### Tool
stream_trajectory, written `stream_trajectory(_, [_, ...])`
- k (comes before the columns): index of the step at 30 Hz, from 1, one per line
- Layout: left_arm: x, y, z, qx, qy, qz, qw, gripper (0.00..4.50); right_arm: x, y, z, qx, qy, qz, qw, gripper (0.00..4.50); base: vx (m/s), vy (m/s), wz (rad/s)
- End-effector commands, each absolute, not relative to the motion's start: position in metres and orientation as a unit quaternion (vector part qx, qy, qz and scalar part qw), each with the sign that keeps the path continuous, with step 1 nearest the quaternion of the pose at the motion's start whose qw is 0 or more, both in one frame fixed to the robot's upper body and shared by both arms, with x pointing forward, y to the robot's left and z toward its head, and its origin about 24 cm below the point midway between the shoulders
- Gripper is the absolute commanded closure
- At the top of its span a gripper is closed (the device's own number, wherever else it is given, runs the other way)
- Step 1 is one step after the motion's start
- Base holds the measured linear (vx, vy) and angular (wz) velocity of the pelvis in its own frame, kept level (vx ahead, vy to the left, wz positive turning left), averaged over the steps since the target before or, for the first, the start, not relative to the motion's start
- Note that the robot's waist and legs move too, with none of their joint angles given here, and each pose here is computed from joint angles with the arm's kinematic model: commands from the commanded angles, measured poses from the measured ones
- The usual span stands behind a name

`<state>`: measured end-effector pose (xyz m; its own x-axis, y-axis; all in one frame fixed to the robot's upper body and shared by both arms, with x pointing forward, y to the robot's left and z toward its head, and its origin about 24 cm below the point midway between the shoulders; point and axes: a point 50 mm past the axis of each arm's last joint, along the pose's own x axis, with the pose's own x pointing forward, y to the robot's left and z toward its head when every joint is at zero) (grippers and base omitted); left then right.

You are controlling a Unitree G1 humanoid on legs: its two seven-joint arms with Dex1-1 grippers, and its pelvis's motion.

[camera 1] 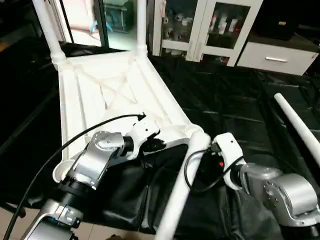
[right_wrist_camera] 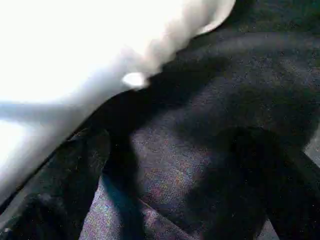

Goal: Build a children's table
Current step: Pick table leg

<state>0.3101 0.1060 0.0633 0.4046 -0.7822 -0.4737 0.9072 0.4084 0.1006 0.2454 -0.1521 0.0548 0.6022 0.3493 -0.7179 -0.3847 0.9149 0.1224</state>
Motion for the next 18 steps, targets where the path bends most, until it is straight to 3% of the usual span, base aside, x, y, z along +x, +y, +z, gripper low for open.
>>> stream_trajectory(1, [0.314,0.097,0.084,0.165,0.122,-0.528,0.824,4.5,0.247,-0.158,0.059,-0.022,0.397,0.184,0.899,0.05,0.0,0.0,0.0])
stream_trajectory(9, [0.317,0.098,0.089,0.162,0.102,-0.517,0.834,4.5,0.248,-0.16,0.06,-0.018,0.399,0.167,0.902,0.05,0.0,0.0,0.0])
stream_trajectory(12, [0.321,0.098,0.095,0.133,0.1,-0.504,0.848,3.95,0.247,-0.16,0.06,-0.018,0.401,0.164,0.901,0.0,0.0,0.0,0.0])
stream_trajectory(15, [0.32,0.099,0.1,0.121,0.103,-0.513,0.844,3.89,0.247,-0.16,0.06,-0.018,0.402,0.161,0.901,0.0,0.0,0.0,0.0])
stream_trajectory(18, [0.321,0.099,0.108,0.103,0.102,-0.512,0.847,3.55,0.247,-0.161,0.059,-0.019,0.403,0.158,0.901,0.0,0.0,0.0,0.0])
